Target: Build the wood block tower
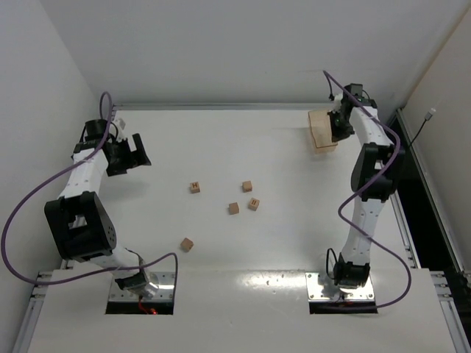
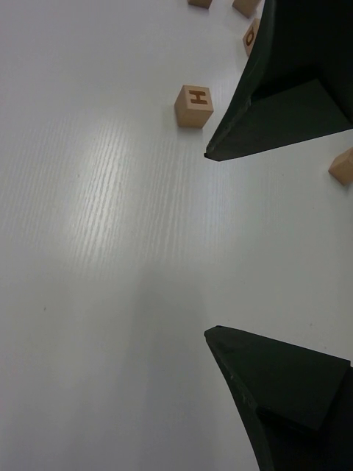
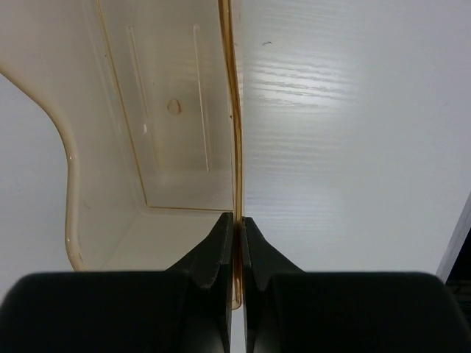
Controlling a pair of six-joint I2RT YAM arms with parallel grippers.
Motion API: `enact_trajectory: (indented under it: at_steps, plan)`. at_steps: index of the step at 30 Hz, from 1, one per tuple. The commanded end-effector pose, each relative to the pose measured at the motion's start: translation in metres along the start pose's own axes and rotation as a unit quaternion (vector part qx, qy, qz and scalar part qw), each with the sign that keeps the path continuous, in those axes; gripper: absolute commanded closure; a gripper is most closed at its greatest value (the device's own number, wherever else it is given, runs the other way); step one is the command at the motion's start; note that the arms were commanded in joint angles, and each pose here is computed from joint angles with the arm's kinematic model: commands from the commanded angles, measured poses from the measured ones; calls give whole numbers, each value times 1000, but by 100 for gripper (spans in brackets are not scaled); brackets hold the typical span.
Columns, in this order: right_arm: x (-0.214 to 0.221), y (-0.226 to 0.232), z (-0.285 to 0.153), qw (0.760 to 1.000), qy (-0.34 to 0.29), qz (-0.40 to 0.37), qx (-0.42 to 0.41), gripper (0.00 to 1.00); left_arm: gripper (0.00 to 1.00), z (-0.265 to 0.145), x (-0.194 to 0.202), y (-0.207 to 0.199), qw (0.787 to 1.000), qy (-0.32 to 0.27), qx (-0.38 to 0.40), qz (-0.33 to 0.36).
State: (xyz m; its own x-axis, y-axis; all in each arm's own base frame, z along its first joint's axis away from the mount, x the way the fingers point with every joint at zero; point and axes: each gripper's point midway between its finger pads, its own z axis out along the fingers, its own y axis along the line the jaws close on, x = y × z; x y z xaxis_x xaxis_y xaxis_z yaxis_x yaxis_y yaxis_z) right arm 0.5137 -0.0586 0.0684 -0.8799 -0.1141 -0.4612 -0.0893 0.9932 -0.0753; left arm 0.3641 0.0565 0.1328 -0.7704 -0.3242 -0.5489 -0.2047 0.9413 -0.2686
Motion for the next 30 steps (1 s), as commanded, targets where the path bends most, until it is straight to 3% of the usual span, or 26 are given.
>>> enact_trajectory:
  at_steps: [1,13,16,17,20,22,27,30]
  plan:
    - [-2,-4,7,999,-1,39,-16,100,6,0,-15,-5,1000,-20,11,11]
    - [26,-35,18,995,30,88,-34,97,6,6,-11,-7,1000,-10,13,13]
    - [22,-37,12,996,26,76,-34,67,6,6,-11,-7,1000,-9,13,8]
    - [22,-37,9,996,25,76,-33,47,6,6,-11,-7,1000,-9,13,8]
    - [9,-36,-11,997,-9,72,-35,23,6,4,-15,-3,1000,-20,-2,10]
    - [4,-28,-21,997,-31,59,-38,14,6,-1,-19,-4,1000,-25,-1,11]
    - [-25,1,-95,987,-150,3,-66,10,6,-17,-22,-23,998,-43,34,33]
    - [-29,40,-142,967,-215,-61,-120,9,6,-30,-15,-65,988,-58,79,121]
